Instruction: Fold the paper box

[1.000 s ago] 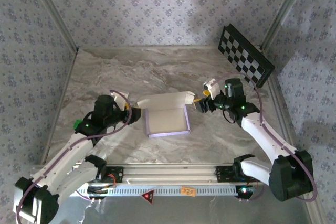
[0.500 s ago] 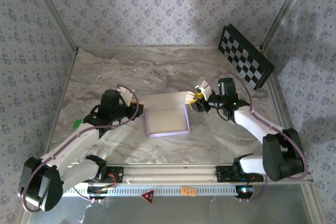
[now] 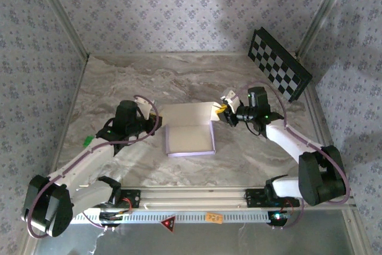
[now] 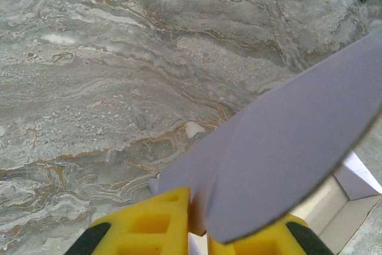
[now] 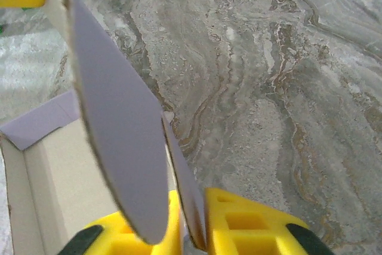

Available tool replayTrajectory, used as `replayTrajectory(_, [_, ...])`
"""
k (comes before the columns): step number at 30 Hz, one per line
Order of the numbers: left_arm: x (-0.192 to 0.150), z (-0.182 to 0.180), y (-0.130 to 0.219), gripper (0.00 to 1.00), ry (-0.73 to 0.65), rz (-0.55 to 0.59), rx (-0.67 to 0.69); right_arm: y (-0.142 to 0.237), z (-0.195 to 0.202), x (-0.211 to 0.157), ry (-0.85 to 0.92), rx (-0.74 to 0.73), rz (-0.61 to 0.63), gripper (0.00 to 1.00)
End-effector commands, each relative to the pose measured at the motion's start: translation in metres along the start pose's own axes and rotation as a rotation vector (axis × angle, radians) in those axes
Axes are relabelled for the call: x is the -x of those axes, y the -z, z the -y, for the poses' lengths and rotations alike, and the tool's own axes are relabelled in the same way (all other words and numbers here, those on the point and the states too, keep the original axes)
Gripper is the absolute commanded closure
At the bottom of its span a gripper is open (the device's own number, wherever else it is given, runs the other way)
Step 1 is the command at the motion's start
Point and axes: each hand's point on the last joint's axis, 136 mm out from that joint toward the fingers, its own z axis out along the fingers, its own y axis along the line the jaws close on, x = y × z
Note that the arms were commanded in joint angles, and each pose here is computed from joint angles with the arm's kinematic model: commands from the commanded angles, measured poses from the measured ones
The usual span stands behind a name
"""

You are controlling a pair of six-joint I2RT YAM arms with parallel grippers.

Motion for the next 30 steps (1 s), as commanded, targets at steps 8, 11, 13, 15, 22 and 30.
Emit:
replayTrajectory(8, [0.036, 0.013, 0.007, 0.91, 0.004, 0.091, -0.051, 0.001, -0.001, 0.024, -0.03, -0.068, 0.001, 0.95])
replayTrajectory(11, [0.044, 0.015, 0.008, 0.92, 0.018, 0.115, -0.059, -0.002, 0.003, 0.033, -0.107, -0.157, 0.007, 0.95])
replayTrajectory(13, [0.049, 0.015, 0.007, 0.93, 0.03, 0.128, -0.057, -0.003, 0.005, 0.04, -0.163, -0.226, 0.021, 0.95])
replayTrajectory(15, [0.055, 0.014, 0.004, 0.94, 0.041, 0.14, -0.055, -0.006, 0.007, 0.047, -0.199, -0.304, 0.04, 0.95])
replayTrajectory(22, [0.075, 0.009, -0.006, 0.95, 0.09, 0.157, -0.022, -0.009, 0.032, 0.057, -0.48, -0.579, 0.092, 1.0])
replayTrajectory(30, [0.101, -0.001, -0.019, 0.96, 0.075, 0.212, 0.028, -0.01, 0.052, 0.073, -0.587, -0.753, 0.229, 1.0])
